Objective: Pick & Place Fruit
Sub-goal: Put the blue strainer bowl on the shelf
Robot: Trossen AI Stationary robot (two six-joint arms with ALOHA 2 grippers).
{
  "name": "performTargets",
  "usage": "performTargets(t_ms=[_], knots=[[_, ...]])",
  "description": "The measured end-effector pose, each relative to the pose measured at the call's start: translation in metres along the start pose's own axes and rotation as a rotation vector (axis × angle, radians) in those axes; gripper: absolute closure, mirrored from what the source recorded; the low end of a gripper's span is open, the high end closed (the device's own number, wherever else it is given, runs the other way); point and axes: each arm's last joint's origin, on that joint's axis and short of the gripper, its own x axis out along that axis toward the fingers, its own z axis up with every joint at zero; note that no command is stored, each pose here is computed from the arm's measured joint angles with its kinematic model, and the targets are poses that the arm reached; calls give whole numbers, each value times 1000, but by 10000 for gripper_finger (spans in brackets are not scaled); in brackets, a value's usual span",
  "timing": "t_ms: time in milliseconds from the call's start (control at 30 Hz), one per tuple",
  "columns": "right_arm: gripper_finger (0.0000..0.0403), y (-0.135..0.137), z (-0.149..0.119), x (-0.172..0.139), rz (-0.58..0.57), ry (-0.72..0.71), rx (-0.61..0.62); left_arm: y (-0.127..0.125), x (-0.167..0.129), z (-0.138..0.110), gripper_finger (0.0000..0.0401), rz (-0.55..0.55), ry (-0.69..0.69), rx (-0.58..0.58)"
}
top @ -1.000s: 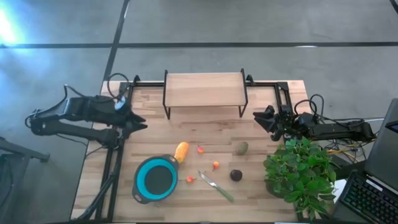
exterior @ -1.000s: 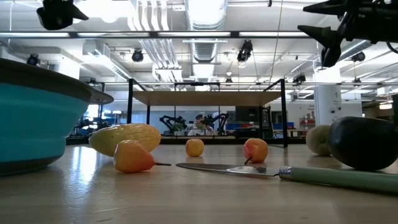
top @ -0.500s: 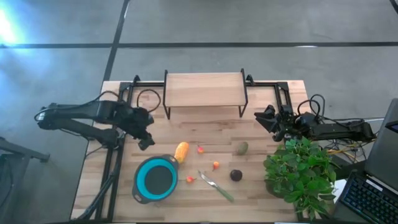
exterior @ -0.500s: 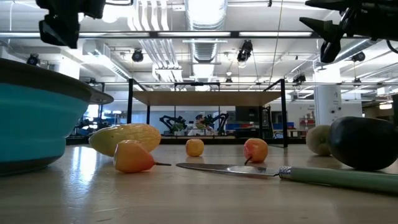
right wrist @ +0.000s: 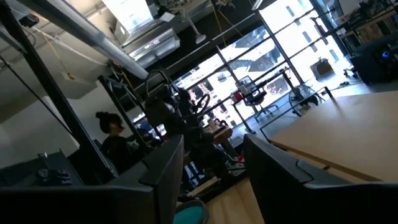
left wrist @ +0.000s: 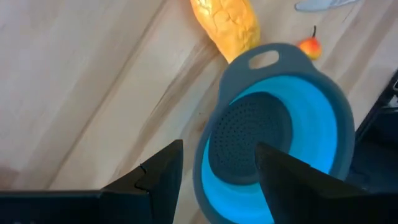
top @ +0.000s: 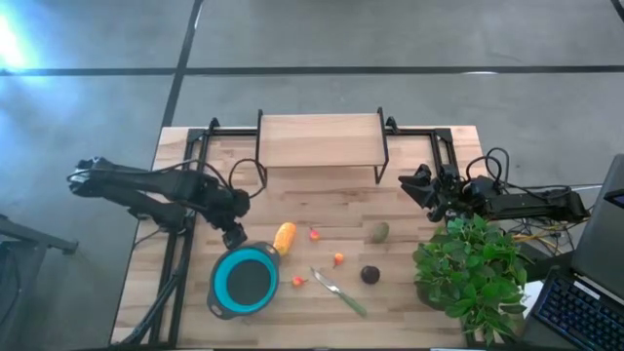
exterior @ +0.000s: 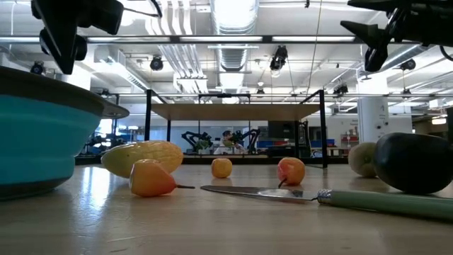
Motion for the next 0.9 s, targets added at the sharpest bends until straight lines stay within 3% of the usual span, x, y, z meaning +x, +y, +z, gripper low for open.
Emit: performTargets(t_ms=[233, 600, 900], knots=[[212, 0, 0, 0, 0, 1, 0, -16, 13, -10, 199, 39, 47, 97], [212, 0, 0, 0, 0, 3, -1, -37, 33, -30, 199, 143, 60, 379], [227, 0, 0, 0, 0, 3, -1, -37, 57, -31, 199, 209, 126, 407]])
